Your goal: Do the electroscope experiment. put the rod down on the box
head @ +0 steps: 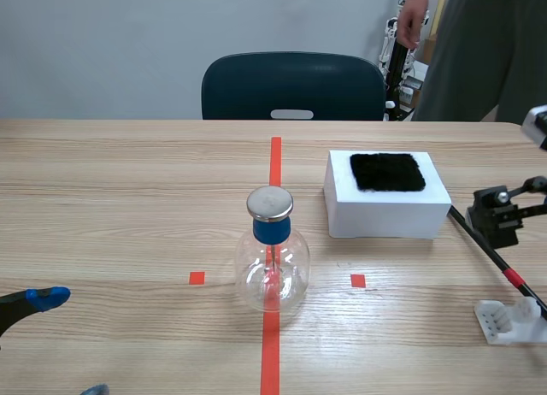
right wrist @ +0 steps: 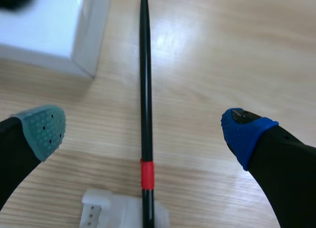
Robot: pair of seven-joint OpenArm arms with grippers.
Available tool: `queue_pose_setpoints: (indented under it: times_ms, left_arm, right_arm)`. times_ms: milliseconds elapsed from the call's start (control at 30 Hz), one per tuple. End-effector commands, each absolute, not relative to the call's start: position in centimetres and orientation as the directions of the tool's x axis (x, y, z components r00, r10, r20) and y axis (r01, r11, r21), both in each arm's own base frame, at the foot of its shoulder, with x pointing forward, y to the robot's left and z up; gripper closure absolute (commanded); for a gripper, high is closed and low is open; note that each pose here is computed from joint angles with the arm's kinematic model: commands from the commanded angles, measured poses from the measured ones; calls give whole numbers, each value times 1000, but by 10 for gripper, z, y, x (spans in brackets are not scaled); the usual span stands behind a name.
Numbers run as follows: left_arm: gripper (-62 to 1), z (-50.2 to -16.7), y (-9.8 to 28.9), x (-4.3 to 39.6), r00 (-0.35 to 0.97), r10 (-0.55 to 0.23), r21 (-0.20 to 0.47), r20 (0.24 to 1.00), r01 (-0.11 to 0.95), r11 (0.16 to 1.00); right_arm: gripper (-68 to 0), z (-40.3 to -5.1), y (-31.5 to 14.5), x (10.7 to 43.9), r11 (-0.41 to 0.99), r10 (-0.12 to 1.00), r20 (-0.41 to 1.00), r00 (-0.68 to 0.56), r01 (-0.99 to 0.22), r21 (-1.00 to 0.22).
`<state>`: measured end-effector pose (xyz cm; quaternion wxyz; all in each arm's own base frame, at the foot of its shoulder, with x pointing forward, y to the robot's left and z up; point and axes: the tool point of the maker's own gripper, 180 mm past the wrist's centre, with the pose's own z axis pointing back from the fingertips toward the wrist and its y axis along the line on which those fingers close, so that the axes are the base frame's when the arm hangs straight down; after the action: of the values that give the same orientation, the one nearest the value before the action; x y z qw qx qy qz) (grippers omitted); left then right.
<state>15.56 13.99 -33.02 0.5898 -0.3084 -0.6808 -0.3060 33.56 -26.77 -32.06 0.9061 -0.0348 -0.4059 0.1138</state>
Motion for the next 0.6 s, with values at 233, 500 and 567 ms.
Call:
queue_pose_setpoints:
  times_ms: [233,500,567]
  left_arm:
    - [-623,-317,144,157,-159,97,63,983,773,632]
    - [-623,-317,144,157,-159,97,63,983,773,632]
    - [-623,-317,144,157,-159,97,63,983,773,632]
  right_arm:
    - [-653,-209,-218,345,904,355,932,69,-279,-324]
    - [-653,-190,-199,329,902,283,954,-100,-310,-300]
    - [-653,-192,-199,328,902,284,954,-91,-313,-298]
